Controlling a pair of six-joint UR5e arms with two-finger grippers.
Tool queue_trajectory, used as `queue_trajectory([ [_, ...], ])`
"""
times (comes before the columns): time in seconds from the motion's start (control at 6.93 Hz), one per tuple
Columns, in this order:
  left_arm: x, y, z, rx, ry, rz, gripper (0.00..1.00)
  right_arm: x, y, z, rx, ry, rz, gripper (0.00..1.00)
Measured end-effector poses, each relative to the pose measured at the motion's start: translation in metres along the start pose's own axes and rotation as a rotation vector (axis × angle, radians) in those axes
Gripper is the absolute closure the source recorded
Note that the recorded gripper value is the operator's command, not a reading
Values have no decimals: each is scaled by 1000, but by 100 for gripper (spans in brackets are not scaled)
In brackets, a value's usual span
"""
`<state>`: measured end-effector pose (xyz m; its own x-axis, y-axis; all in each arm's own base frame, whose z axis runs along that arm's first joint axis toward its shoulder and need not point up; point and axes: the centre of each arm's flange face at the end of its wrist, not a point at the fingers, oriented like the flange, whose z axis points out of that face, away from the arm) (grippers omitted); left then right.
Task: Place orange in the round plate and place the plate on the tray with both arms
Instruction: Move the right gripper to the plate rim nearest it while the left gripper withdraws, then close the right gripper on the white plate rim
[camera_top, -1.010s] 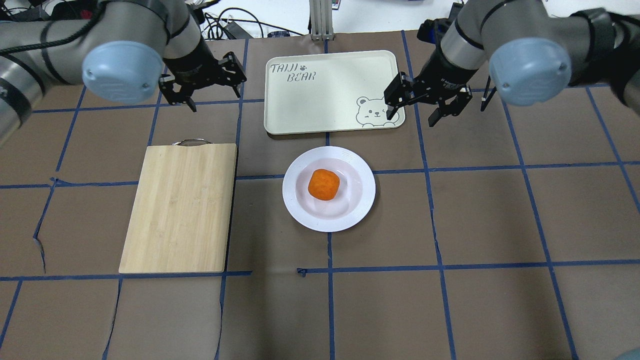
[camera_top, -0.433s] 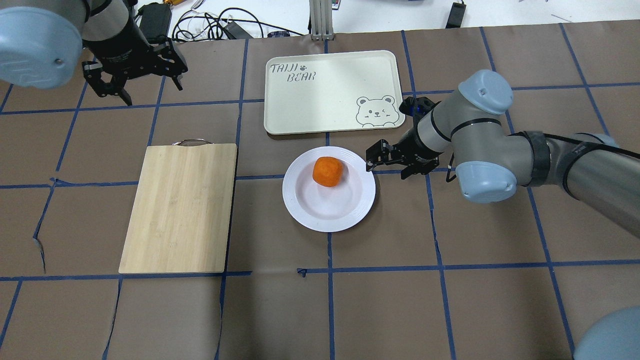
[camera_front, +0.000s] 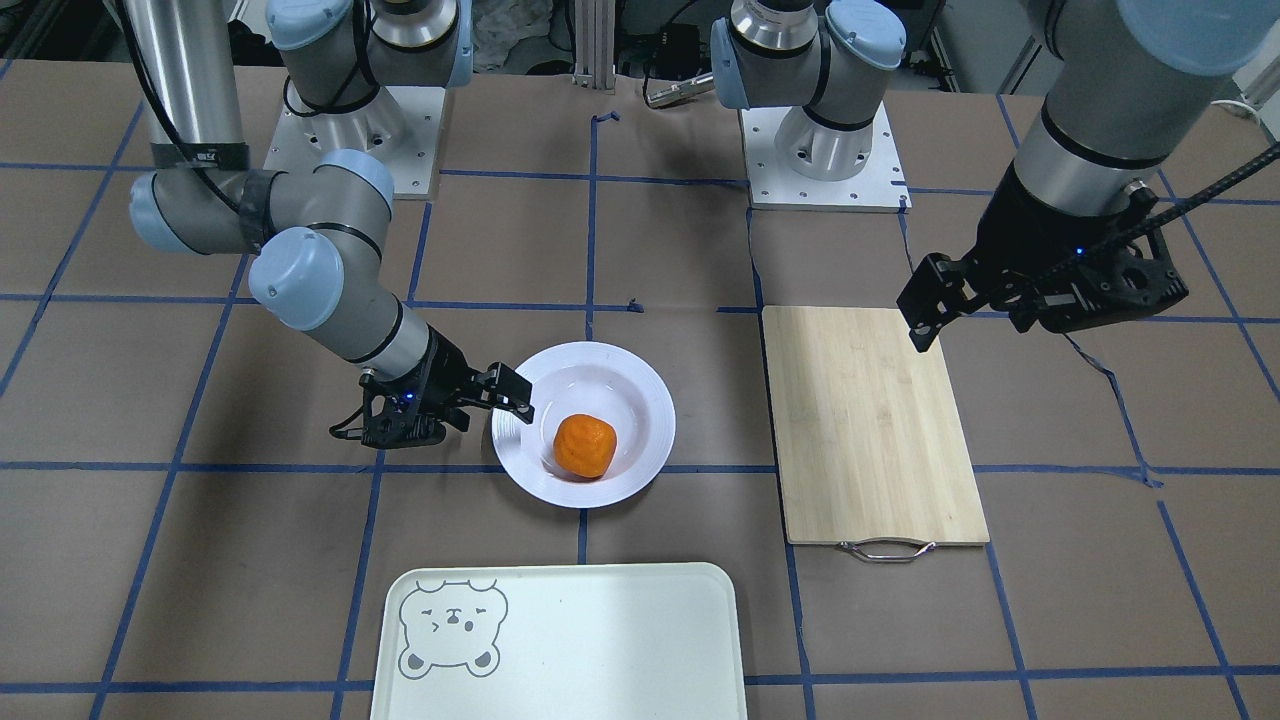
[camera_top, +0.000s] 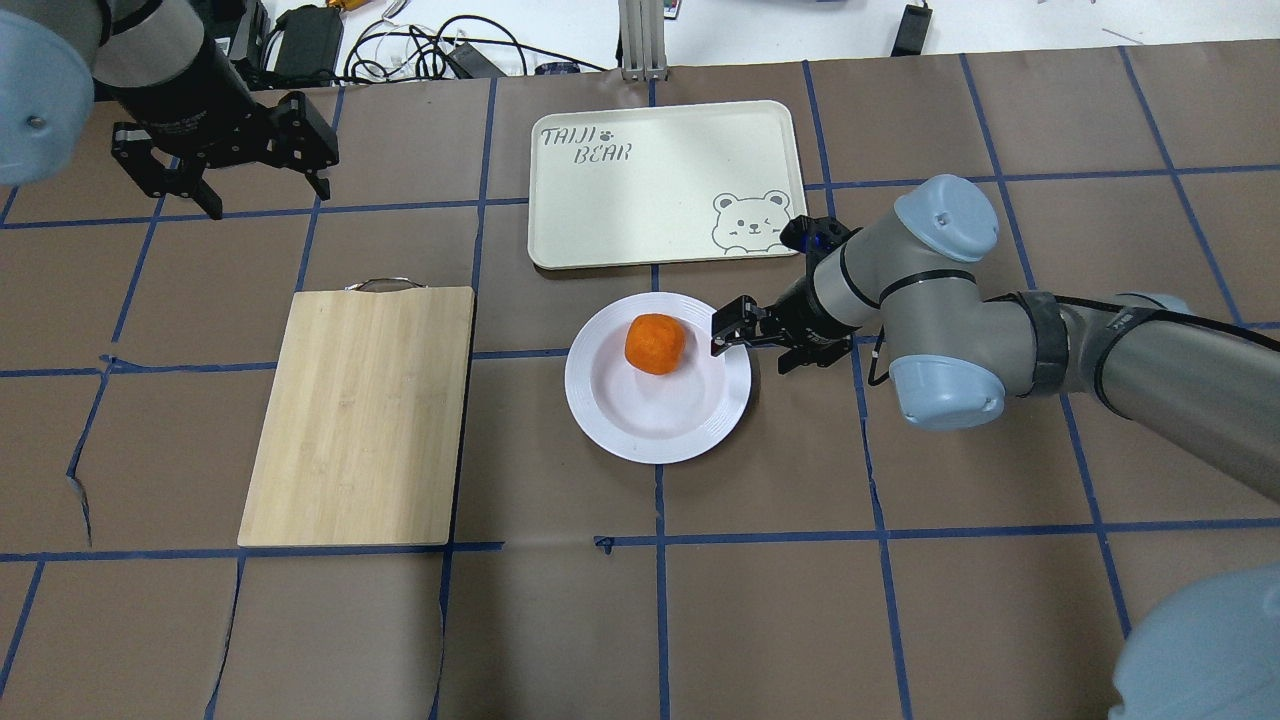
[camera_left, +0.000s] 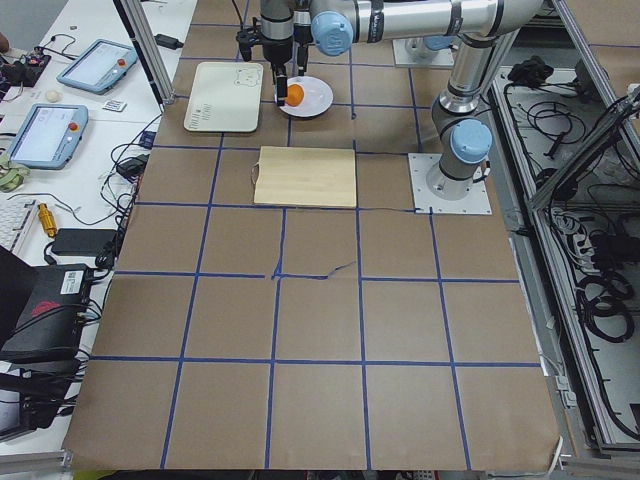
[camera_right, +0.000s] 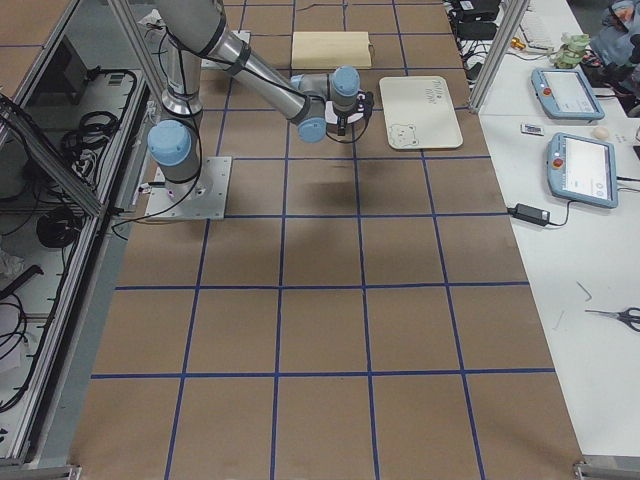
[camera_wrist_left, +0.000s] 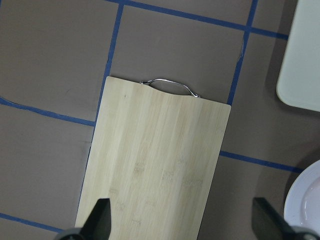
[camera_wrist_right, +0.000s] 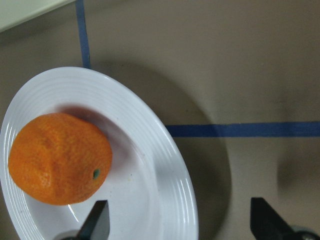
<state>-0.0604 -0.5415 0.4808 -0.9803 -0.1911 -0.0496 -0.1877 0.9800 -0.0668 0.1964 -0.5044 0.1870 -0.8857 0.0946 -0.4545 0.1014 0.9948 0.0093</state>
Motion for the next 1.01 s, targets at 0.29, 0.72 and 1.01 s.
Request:
queue_trajectory([
  [0.29,-2,9,-1,-3,4,27,0,-9,6,15,-9,0,12,0],
  [0.72,-4,13,2,-11,3,47,0,-12,7,26,-11,0,11,11],
  [1.01,-5,13,3,-11,2,49,0,-13,10,34,-26,3,18,19],
])
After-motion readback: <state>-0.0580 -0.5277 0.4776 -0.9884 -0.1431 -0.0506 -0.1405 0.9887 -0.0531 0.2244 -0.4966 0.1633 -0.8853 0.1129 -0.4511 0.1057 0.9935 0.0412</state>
